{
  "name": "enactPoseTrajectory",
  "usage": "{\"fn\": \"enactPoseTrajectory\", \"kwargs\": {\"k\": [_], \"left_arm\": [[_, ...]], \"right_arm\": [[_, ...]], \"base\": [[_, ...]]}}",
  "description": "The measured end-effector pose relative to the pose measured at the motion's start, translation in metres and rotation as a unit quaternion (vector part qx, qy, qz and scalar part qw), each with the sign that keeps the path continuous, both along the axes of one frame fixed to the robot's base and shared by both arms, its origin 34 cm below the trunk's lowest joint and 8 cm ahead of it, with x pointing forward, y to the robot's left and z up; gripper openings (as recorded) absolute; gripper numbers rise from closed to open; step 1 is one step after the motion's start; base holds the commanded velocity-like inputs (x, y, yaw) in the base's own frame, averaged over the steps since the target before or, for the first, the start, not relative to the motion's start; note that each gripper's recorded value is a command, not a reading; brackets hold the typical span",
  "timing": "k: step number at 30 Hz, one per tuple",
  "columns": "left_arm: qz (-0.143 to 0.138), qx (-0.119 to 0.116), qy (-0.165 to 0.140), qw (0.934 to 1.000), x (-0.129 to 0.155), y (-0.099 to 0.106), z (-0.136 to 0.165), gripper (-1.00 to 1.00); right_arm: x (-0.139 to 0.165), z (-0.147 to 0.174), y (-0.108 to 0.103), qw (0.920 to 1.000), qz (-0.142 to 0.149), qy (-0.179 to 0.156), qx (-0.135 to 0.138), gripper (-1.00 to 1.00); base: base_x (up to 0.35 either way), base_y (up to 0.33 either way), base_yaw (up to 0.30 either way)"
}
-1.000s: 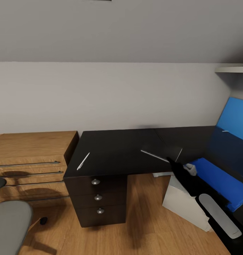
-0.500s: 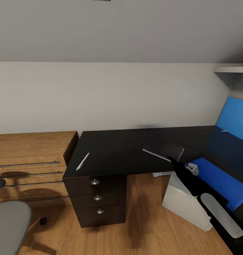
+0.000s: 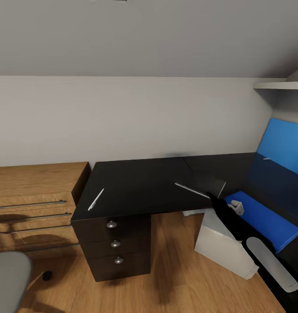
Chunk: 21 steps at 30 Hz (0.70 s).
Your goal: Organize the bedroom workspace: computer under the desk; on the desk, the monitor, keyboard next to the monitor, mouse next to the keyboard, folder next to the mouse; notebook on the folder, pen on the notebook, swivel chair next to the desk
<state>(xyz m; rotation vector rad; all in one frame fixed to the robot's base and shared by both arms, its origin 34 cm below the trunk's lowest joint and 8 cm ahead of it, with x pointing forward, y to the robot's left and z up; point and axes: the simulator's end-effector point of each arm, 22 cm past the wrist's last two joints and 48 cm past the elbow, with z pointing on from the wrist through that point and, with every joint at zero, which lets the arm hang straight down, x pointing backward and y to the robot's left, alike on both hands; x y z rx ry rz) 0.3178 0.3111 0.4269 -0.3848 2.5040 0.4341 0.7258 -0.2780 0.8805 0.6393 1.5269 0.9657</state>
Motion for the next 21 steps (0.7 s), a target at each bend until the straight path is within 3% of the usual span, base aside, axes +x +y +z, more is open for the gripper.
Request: {"fn": "enactPoseTrajectory", "kwargs": {"k": [11,21], "left_arm": [[0.0,0.0,0.001,1.0,0.0,0.0,0.0,1.0],[0.0,0.0,-0.001,1.0,0.0,0.0,0.0,1.0]], "right_arm": [[0.0,0.0,-0.002,1.0,-0.001,0.001,-0.003,-1.0],[0.002,0.004,-0.016,0.9999,-0.014,-0.003,-0.001,-1.0]], "base": [[0.0,-0.004,-0.266],[0.052,-0.209,-0.246]]}}
